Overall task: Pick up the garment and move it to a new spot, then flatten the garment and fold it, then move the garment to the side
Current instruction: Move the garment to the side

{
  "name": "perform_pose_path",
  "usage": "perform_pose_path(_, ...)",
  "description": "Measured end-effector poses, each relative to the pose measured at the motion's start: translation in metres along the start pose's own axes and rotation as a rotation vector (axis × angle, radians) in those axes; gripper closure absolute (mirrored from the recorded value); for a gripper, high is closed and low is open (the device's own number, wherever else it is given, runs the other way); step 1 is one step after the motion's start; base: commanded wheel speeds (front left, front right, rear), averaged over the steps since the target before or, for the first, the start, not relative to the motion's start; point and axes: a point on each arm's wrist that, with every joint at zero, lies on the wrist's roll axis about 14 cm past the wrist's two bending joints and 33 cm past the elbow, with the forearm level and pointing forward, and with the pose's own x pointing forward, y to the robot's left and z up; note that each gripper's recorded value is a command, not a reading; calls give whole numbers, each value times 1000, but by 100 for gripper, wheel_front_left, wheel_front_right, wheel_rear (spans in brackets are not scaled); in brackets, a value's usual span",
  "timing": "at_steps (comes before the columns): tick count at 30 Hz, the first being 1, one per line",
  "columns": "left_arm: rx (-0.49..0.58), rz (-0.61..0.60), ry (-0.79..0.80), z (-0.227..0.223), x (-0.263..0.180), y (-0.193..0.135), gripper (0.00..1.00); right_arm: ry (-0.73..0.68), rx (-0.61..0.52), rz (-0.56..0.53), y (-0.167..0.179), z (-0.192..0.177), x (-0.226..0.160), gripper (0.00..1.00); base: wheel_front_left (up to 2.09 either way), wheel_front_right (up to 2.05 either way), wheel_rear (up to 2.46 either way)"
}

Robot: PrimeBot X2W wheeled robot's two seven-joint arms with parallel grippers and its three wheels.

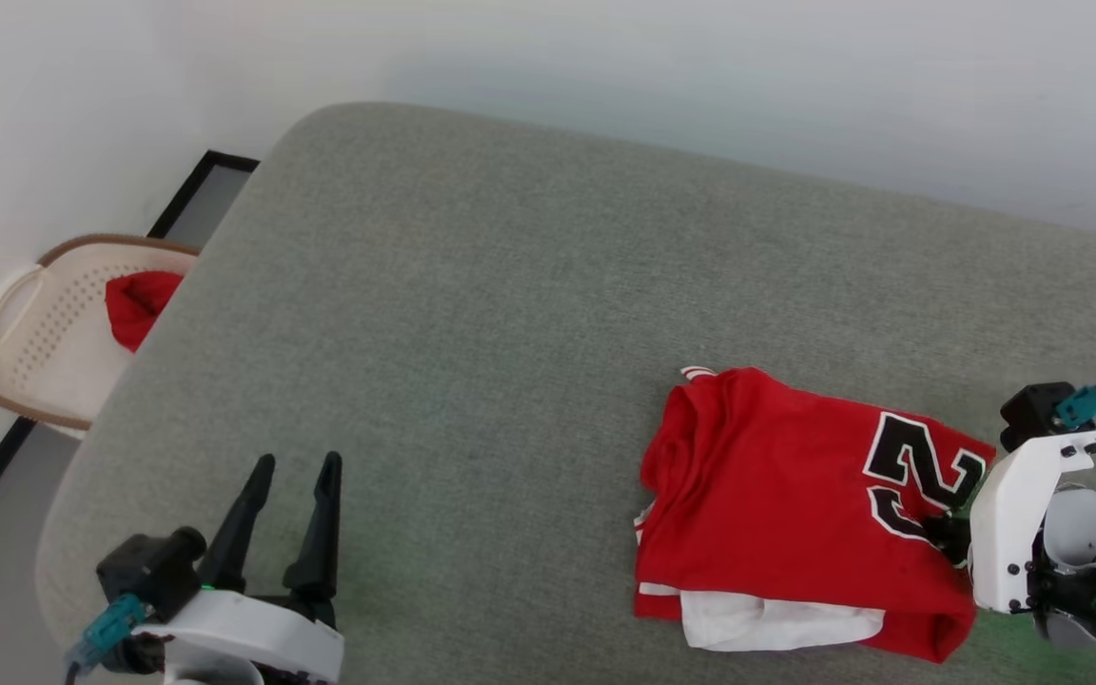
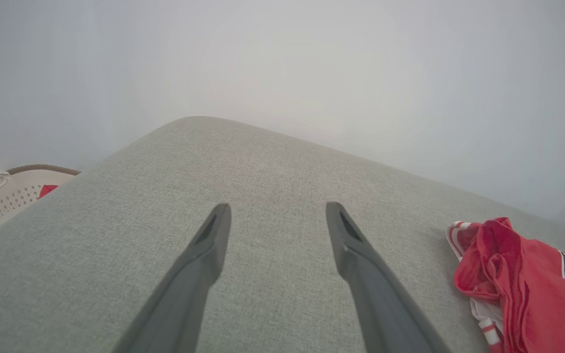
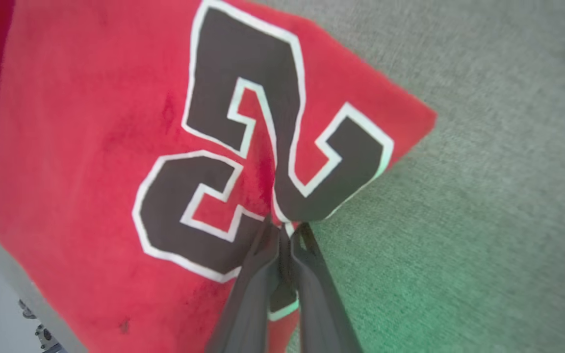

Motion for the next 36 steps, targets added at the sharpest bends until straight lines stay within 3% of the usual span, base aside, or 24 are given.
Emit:
perform_pose_path(13, 26, -156, -25, 9, 30, -42, 0, -120, -50, -88, -27, 24, -48, 100, 0, 0, 0)
perform_pose_path(36, 48, -548, 11, -19, 113, -173, 0, -251, -114, -502, -170, 34, -160, 100, 0, 0, 0)
